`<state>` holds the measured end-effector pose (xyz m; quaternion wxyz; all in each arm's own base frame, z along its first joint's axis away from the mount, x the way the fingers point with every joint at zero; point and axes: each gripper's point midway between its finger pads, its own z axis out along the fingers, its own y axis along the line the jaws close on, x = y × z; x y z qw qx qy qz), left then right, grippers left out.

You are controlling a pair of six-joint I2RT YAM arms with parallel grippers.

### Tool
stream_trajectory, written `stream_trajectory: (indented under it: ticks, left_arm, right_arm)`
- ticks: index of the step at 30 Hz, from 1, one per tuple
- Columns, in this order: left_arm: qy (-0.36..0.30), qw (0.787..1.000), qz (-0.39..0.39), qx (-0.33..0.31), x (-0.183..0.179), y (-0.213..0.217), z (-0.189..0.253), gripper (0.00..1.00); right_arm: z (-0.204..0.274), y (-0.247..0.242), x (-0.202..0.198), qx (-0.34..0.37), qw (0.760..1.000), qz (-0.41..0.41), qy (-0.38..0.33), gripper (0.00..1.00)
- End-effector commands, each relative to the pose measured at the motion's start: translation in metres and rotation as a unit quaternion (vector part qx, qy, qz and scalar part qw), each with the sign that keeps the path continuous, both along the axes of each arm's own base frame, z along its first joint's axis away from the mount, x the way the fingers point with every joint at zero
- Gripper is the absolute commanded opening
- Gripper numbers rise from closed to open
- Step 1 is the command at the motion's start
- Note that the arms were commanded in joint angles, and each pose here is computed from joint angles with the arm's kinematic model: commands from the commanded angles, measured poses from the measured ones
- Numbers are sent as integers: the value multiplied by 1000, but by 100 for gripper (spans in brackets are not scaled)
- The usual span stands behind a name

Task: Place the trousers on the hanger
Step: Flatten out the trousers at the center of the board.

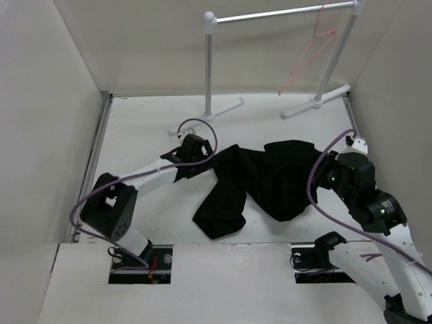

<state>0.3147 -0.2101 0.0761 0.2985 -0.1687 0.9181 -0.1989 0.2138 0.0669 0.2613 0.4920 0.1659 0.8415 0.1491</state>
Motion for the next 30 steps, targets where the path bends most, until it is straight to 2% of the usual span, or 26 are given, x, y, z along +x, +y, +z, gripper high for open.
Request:
stream_trajectory:
  ticks: [1, 4, 6, 7, 8, 10, 13, 16, 19, 22, 23, 25, 27, 28, 30]
  left_arm:
    - [-58, 997, -27, -50, 31, -51, 30, 80]
    - [-56, 996, -48, -53, 43, -76, 17, 74]
    - [-50, 996, -57, -56, 49, -88, 12, 54]
    - [-51, 996, -57, -54, 52, -90, 12, 41]
    - [-51, 996, -48, -50, 56, -86, 14, 25]
    - [-75, 996, -17, -44, 67, -65, 39, 12]
    - [-131, 990, 40, -20, 77, -10, 95, 7]
    - [-206, 972, 109, -7, 78, 60, 175, 6]
    - [-280, 941, 189, 6, 65, 135, 263, 7]
    - [-339, 913, 228, -1, 53, 172, 328, 8]
    - [-361, 902, 237, -3, 46, 182, 354, 8]
    - [-383, 889, 251, -2, 35, 194, 379, 9]
    - [-396, 874, 280, 26, 21, 218, 391, 10]
    - [-389, 872, 294, 41, 18, 230, 383, 10]
    - [-354, 880, 310, 62, 16, 244, 352, 11]
  right_arm:
    - [14, 11, 3, 32, 999, 19, -29, 7]
    - [11, 16, 3, 40, 999, 27, -24, 8]
    - [8, 17, 3, 41, 999, 29, -21, 8]
    - [8, 17, 4, 40, 999, 28, -20, 8]
    - [8, 17, 4, 40, 999, 27, -20, 8]
    - [15, 16, 3, 42, 998, 27, -30, 7]
    - [37, 14, 2, 46, 997, 31, -54, 7]
    - [81, 15, -1, 56, 993, 39, -96, 6]
    - [136, 15, -4, 70, 985, 47, -153, 6]
    - [193, 15, -6, 78, 973, 55, -211, 6]
    - [226, 12, -10, 82, 964, 55, -246, 5]
    - [255, 10, -15, 93, 954, 55, -280, 5]
    - [270, 9, -23, 111, 945, 59, -303, 5]
    - [260, 12, -23, 115, 946, 63, -295, 5]
    - [219, 19, -16, 113, 958, 69, -255, 5]
